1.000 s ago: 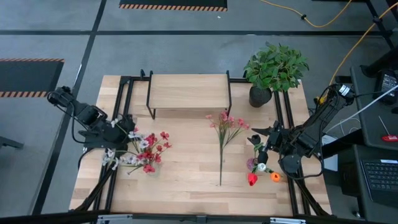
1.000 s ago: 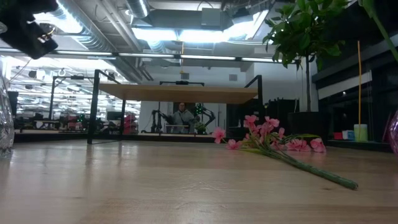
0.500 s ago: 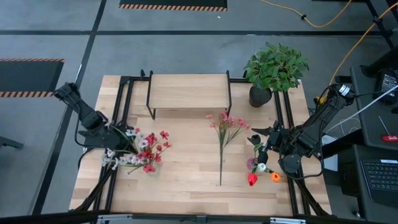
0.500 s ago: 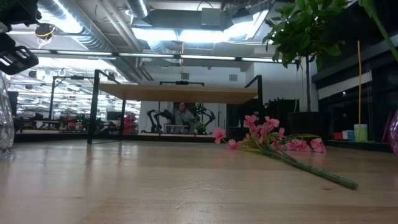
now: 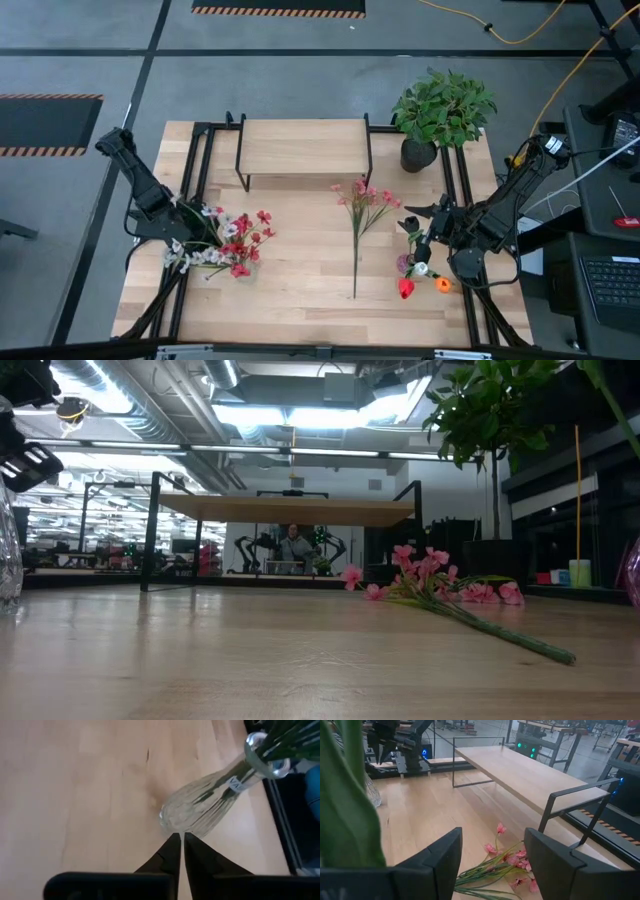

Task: Pick and place flowers into a vace then onto a shelf
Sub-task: Move the transparent vase to the middle of the table

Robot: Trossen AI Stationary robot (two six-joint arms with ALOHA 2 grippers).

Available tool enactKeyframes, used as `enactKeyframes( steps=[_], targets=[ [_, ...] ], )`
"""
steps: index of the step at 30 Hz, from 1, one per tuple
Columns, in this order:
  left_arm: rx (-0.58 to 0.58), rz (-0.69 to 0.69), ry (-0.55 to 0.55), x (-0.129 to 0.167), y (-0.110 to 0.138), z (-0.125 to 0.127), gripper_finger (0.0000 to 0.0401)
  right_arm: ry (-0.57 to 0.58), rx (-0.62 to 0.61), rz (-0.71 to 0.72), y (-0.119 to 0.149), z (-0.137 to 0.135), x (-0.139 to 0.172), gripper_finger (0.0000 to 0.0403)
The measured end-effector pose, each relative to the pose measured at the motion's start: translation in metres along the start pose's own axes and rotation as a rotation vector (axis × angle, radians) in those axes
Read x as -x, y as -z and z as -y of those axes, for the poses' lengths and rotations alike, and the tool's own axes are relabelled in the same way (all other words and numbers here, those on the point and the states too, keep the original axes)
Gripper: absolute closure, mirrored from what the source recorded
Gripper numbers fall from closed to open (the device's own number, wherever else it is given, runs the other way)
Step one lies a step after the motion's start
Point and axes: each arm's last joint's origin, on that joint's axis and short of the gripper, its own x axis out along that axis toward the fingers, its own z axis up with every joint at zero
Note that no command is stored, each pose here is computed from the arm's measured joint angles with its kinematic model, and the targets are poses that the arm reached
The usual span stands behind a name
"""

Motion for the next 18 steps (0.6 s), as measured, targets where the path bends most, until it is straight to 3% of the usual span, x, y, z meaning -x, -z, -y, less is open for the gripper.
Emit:
enactKeyframes(
  steps=[11, 18],
  targets=[
    [-0.043, 0.105, 0.085, -0.0022, -0.0075, 0.0081, 0.0301, 0.0, 0.001, 0.001, -0.0001, -0.0001, 0.0001, 0.0186],
    [-0.069, 0.071, 0.101, -0.0053, -0.007, 0.0104, 0.0252, -0.002, -0.01, 0.004, -0.0007, -0.0006, 0.0, 0.0186]
  ],
)
